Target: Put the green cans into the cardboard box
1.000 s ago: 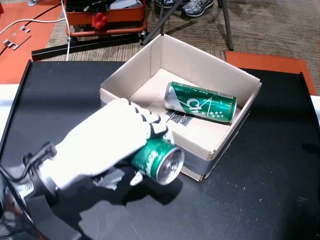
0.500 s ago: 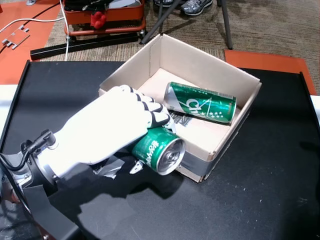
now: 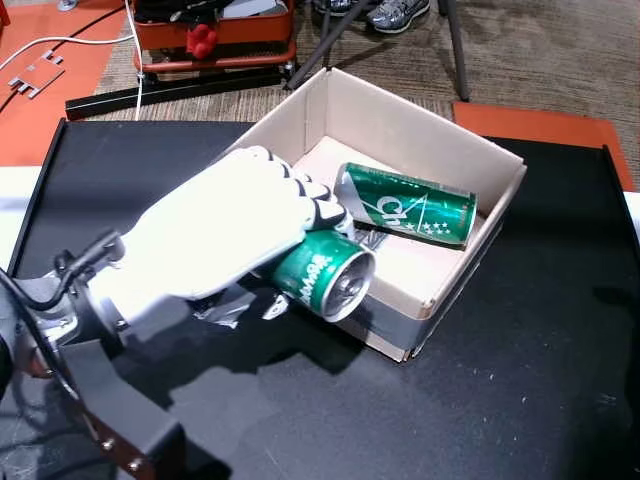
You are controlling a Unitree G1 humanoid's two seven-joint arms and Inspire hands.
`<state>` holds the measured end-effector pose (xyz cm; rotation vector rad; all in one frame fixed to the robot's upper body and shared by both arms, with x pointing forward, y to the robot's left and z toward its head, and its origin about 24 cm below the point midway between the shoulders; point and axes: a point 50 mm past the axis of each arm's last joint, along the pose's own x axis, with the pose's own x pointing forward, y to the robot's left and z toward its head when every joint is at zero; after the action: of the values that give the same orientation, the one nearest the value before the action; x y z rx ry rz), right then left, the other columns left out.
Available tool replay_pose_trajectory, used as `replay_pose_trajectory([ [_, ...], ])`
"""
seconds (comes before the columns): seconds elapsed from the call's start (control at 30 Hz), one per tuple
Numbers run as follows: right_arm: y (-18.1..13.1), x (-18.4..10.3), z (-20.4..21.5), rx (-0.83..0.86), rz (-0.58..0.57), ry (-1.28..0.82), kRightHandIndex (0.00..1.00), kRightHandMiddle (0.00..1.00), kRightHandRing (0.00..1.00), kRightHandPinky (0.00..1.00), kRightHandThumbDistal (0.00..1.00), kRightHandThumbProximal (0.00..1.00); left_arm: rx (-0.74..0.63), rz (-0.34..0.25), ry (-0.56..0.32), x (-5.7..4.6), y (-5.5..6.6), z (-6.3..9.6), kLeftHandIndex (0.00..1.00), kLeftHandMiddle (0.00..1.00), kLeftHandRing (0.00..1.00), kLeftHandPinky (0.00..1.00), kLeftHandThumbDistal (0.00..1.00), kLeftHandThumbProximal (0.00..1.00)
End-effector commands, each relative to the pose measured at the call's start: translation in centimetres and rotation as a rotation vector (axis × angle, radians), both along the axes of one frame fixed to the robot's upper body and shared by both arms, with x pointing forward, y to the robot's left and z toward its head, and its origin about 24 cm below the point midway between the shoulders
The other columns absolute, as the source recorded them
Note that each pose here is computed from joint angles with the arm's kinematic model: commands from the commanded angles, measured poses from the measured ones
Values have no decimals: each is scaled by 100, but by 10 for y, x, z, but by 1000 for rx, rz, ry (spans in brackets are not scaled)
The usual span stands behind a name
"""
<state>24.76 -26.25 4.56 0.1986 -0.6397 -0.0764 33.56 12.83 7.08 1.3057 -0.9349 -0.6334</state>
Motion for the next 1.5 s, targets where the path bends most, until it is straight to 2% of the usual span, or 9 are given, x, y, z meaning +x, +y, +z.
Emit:
replay_pose_trajectory([
  [0.0, 3, 1, 0, -6, 5, -5, 54, 52, 56, 67, 59, 83, -6, 12, -26, 7, -2, 11, 19, 40, 50, 34, 15, 0],
  [0.13, 5, 1, -1, 11, 17, -5, 54, 52, 56, 66, 61, 81, 23, 18, -32, 11, -4, 15, 22, 41, 50, 35, 19, 0],
  [0.43, 6, 0, -2, 8, 6, 7, 54, 52, 56, 66, 63, 83, 64, 19, -60, 19, -11, 26, 36, 51, 52, 33, 13, 0],
  [0.77, 8, 4, -2, 5, 34, 11, 55, 53, 57, 67, 61, 81, 66, 60, -93, 27, -12, 38, 40, 60, 58, 27, 4, 0],
  [0.93, 9, 6, -1, 9, 50, 3, 54, 52, 55, 67, 62, 80, 69, 130, -87, 37, -16, 49, 36, 65, 69, 43, 8, 0],
  [1.03, 10, 7, -1, 14, 54, 1, 53, 52, 55, 67, 63, 79, 75, 163, -94, 42, -17, 57, 33, 56, 66, 45, 19, 0],
  [1.23, 11, 7, -1, 1, 47, -5, 53, 52, 55, 67, 61, 81, 64, 196, -81, 47, -22, 63, 34, 63, 78, 66, 13, 0],
  [1.33, 12, 7, -1, 5, 54, -8, 54, 52, 55, 68, 63, 81, 109, 210, -82, 50, -26, 64, 38, 65, 77, 69, 14, 0],
  [1.47, 13, 7, -2, -1, 63, -16, 54, 52, 56, 69, 63, 81, 156, 243, -69, 55, -34, 66, 36, 63, 76, 70, 2, 0],
])
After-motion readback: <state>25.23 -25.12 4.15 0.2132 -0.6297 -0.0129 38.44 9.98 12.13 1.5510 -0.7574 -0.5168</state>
